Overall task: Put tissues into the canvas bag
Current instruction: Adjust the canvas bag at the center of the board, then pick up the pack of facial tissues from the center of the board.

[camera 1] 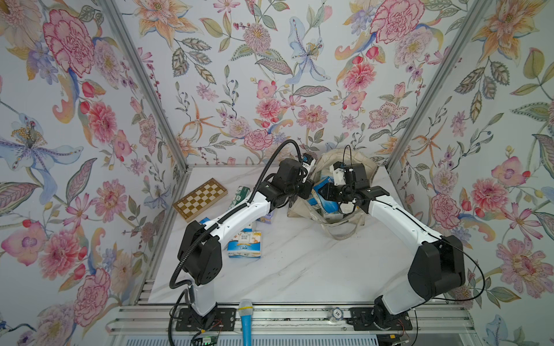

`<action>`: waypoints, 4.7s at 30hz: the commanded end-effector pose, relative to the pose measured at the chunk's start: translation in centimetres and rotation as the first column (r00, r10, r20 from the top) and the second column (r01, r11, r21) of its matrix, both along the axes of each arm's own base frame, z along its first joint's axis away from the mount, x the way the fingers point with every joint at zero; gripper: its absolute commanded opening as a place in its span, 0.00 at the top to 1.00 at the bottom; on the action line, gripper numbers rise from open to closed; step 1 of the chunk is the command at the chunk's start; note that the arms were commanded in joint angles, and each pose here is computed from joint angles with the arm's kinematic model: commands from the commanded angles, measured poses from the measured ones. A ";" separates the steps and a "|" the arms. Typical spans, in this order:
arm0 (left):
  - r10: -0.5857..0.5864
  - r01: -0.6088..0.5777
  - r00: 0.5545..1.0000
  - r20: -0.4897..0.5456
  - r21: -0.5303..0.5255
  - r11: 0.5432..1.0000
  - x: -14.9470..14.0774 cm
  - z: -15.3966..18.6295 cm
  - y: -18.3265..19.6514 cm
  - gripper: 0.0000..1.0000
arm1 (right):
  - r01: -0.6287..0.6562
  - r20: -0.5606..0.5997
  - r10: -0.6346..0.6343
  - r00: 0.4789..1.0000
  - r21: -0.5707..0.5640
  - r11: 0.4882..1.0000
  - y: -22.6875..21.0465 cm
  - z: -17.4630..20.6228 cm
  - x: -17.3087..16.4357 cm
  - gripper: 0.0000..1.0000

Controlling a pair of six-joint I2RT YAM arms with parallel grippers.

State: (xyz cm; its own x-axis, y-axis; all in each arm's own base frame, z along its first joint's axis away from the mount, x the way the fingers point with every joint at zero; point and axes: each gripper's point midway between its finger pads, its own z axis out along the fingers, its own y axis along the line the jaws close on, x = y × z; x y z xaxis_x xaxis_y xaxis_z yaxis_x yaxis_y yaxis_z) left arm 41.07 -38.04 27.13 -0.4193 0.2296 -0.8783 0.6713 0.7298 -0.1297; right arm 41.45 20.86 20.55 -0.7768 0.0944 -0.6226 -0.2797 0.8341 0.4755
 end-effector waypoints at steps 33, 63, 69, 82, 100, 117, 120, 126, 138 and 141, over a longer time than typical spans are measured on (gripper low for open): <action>0.043 -0.045 0.998 0.043 0.037 0.998 2.0 1.0 1.2 1.00 | 0.533 0.278 -0.468 0.839 -0.242 0.811 -15.6 8.6 -4.5 0.58; 0.234 -0.241 0.969 0.074 0.110 0.964 4.7 0.5 7.7 0.90 | 0.563 0.121 -0.550 0.826 -0.179 0.807 -20.4 4.5 -7.4 1.00; 0.225 -0.232 0.969 0.104 0.063 0.971 4.0 1.8 8.5 0.65 | 0.525 0.116 -0.512 0.851 -0.164 0.835 -19.6 3.8 -7.5 1.00; 0.265 -0.281 0.957 0.121 0.146 0.948 1.5 2.5 12.1 0.20 | 0.500 0.143 -0.481 0.865 -0.163 0.851 -19.2 3.4 -8.0 1.00; 0.573 -0.499 0.791 -0.217 0.313 0.808 1.1 -10.2 26.4 0.01 | 0.471 0.150 -0.452 0.880 -0.137 0.872 -18.6 3.9 -8.1 1.00; 0.589 -0.453 0.748 -0.305 0.413 0.790 4.9 -16.4 29.3 0.11 | 0.479 0.161 -0.458 0.874 -0.132 0.868 -18.7 4.4 -7.9 1.00; 0.581 -0.441 0.748 -0.322 0.413 0.797 5.2 -17.3 29.1 0.14 | 0.478 0.154 -0.458 0.875 -0.132 0.868 -18.7 4.2 -7.8 1.00; 0.554 -0.413 0.751 -0.360 0.399 0.819 5.7 -18.9 28.4 0.28 | 0.477 0.148 -0.459 0.876 -0.135 0.868 -18.7 3.9 -7.7 1.00; 0.558 -0.405 0.751 -0.354 0.421 0.812 5.9 -18.9 29.2 0.62 | 0.480 0.145 -0.462 0.875 -0.139 0.866 -18.8 3.8 -7.6 1.00; 0.573 -0.424 0.756 -0.316 0.430 0.797 6.0 -17.2 29.7 0.64 | 0.479 0.148 -0.461 0.875 -0.137 0.867 -18.7 3.8 -7.7 1.00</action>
